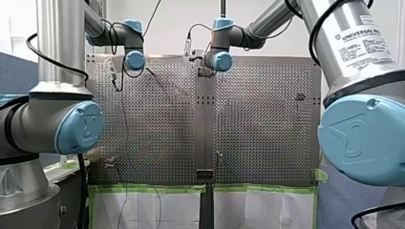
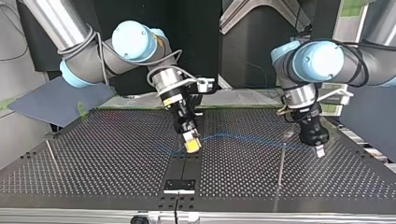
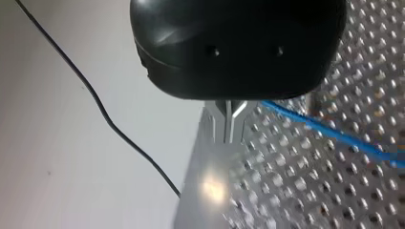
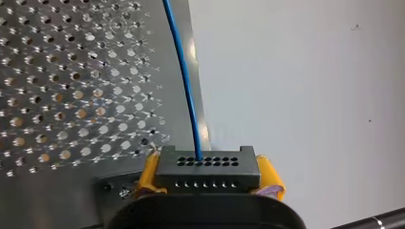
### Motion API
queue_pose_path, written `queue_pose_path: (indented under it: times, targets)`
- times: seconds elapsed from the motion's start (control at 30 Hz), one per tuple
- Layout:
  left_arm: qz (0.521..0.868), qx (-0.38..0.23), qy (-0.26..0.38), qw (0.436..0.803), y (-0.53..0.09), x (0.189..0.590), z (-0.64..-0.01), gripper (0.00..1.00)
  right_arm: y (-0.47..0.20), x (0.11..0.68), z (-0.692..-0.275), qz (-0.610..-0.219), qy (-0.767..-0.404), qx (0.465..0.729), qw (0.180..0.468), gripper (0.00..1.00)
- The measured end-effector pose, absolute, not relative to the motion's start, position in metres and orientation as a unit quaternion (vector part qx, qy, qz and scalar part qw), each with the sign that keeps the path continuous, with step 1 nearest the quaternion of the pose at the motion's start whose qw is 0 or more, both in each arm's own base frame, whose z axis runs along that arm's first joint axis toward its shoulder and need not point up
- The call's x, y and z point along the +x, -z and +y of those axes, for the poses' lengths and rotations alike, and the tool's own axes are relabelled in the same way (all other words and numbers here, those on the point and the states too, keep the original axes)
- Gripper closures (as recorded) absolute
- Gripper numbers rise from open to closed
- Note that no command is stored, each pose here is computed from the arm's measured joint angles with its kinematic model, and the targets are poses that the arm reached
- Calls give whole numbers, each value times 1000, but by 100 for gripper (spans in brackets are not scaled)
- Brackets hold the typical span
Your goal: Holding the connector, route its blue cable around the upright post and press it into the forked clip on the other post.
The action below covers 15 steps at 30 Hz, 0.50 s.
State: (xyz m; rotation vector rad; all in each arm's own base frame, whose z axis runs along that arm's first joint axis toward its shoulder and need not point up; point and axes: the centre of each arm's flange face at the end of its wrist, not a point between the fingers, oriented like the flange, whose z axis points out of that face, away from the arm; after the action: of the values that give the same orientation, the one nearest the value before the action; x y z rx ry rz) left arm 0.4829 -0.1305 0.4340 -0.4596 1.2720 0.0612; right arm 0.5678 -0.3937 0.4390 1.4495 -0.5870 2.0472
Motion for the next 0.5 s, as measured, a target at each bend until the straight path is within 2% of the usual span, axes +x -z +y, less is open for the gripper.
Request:
queue_pose_path:
  times: [0.23, 0.5]
  targets:
    - [605, -225, -54, 762, -430, 512, -101, 93, -457, 572, -402, -210, -775, 525, 284, 100]
    - [617, -225, -47, 753, -437, 531, -88, 93, -455, 575, -405, -206, -775, 526, 282, 100]
